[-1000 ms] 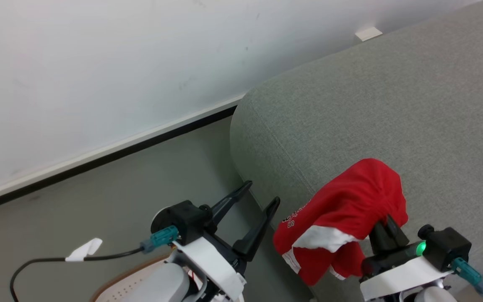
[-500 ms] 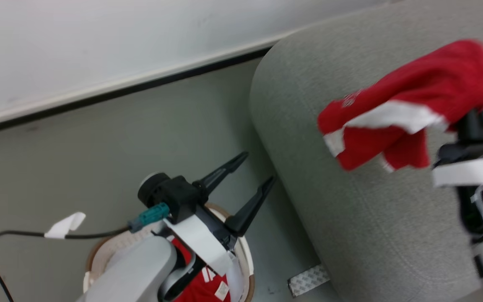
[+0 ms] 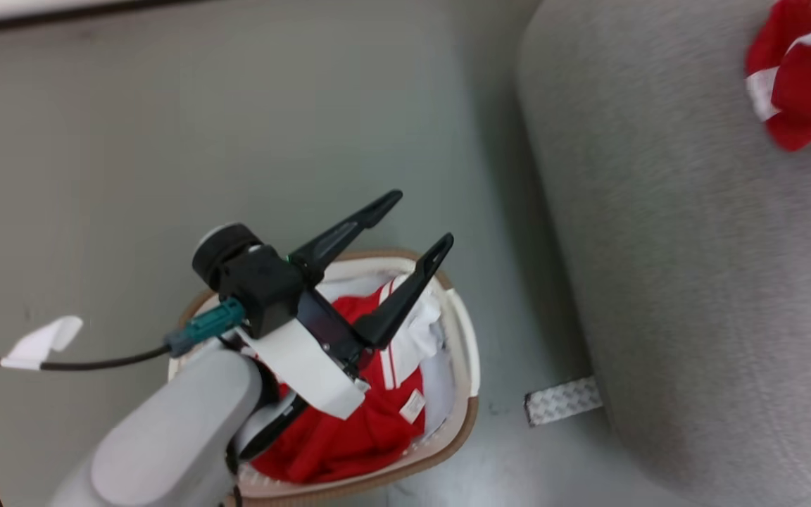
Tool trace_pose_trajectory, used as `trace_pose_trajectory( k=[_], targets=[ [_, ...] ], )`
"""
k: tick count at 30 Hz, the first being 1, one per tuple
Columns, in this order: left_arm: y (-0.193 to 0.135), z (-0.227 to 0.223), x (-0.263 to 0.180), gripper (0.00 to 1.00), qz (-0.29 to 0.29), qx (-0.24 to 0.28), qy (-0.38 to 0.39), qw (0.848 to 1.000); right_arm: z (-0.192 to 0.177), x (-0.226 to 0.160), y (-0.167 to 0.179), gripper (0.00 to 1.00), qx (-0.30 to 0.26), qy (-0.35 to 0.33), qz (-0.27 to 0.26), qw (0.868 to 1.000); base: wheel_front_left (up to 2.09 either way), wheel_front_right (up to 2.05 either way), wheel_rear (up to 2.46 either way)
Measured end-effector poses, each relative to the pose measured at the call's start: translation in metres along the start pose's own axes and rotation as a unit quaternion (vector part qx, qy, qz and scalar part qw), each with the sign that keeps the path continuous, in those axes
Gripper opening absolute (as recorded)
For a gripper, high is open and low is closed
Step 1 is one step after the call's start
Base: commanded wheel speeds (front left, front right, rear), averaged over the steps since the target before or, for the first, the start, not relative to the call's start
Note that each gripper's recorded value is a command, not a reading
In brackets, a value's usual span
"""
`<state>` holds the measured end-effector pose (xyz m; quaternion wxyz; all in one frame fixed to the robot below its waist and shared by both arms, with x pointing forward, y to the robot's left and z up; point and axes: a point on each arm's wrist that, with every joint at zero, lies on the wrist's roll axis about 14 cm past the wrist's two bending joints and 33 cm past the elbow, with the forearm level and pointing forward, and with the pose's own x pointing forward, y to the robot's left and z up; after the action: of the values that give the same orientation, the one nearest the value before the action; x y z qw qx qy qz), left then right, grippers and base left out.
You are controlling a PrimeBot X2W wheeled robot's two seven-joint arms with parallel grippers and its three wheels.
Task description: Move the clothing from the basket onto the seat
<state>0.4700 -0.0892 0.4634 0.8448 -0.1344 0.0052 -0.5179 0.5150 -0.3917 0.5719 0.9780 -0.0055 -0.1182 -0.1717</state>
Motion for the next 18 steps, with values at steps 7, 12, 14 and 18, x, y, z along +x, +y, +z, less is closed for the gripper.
trace_pose_trajectory(
  k=[7,12,14,18],
  targets=[
    [0.030,-0.024,-0.012,1.00,0.026,-0.012,0.012,1.000,-0.093,0.013,-0.006,0.00,-0.068,0.127,-0.004,0.989,0.00,0.00,0.00],
    [0.043,-0.035,-0.022,1.00,0.044,-0.016,0.022,0.999,-0.168,-0.013,-0.019,0.00,-0.103,0.274,-0.015,0.956,0.00,0.00,0.00],
    [0.045,-0.036,-0.025,1.00,0.047,-0.015,0.025,0.998,-0.185,-0.025,-0.027,0.00,-0.106,0.314,-0.027,0.943,0.00,0.00,0.00],
    [0.046,-0.032,-0.026,1.00,0.052,-0.011,0.023,0.998,-0.193,-0.035,-0.033,0.23,-0.109,0.342,-0.035,0.933,0.00,0.00,0.00]
  ],
)
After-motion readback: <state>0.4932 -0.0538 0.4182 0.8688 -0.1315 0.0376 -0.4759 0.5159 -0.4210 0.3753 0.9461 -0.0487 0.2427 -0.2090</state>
